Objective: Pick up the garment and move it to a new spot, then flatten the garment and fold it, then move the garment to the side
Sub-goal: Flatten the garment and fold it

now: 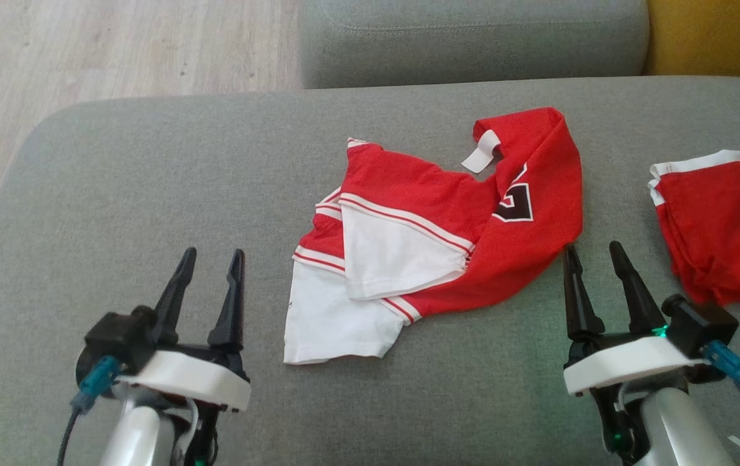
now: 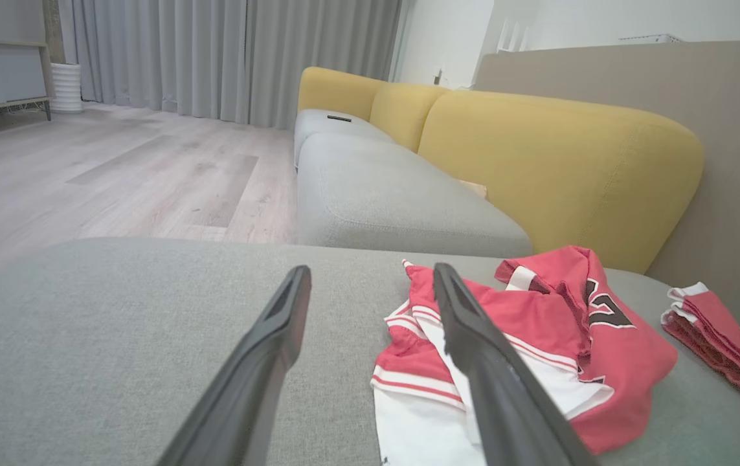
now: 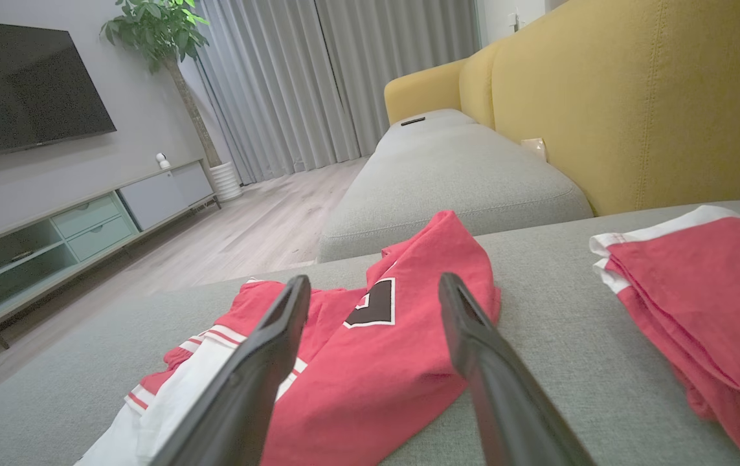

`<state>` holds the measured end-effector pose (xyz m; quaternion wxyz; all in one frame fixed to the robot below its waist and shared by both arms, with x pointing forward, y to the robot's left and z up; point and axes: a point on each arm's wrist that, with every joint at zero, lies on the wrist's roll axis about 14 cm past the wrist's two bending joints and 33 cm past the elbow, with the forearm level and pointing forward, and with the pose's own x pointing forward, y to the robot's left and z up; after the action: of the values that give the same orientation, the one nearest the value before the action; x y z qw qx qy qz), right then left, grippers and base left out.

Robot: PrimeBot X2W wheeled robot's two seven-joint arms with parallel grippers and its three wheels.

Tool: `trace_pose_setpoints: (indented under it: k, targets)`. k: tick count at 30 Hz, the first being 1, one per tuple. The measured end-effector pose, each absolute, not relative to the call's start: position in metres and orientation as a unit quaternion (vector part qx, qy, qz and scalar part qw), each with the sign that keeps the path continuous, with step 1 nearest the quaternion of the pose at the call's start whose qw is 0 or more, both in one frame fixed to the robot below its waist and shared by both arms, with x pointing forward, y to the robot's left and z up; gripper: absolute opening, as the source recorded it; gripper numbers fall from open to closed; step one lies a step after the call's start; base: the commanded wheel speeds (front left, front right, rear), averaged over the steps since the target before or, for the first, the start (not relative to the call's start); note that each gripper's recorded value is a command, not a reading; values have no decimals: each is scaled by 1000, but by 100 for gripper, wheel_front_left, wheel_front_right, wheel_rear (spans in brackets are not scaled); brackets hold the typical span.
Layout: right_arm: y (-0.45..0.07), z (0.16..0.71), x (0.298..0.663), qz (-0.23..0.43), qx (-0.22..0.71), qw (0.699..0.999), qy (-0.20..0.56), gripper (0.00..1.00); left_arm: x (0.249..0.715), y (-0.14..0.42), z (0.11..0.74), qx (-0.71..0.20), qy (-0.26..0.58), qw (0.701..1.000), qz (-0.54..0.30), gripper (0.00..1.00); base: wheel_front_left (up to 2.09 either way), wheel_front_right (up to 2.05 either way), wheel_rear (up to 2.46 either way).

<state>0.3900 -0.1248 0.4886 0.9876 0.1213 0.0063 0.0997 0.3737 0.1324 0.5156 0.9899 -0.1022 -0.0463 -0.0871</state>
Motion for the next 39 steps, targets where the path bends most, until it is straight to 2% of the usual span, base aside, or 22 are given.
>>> trace_pose_setpoints:
  k: [7, 16, 21, 28, 29, 30, 31, 39]
  targets:
    - [-126, 482, 392, 97, 122, 988, 18, 100, 367, 111, 461, -97, 43, 987, -119, 100, 0, 0, 0]
    - [-134, 466, 392, 83, 123, 988, 39, 100, 374, 87, 395, -71, 190, 967, -155, 100, 0, 0, 0]
    - [-141, 461, 396, 73, 123, 989, 44, 100, 378, 80, 375, -75, 234, 956, -162, 100, 0, 0, 0]
    - [-146, 457, 397, 65, 120, 989, 48, 100, 387, 70, 370, -63, 242, 951, -180, 100, 0, 0, 0]
    - [-146, 458, 397, 65, 120, 990, 48, 100, 386, 68, 369, -62, 242, 951, -184, 47, 0, 0, 0]
    - [-147, 458, 397, 65, 120, 990, 48, 100, 386, 67, 369, -62, 241, 951, -186, 4, 0, 0, 0]
    - [-147, 459, 397, 65, 120, 990, 46, 100, 386, 67, 369, -61, 241, 951, -186, 0, 0, 0, 0]
    - [-143, 471, 402, 72, 115, 990, 30, 100, 394, 90, 384, -84, 193, 968, -138, 0, 0, 0, 0]
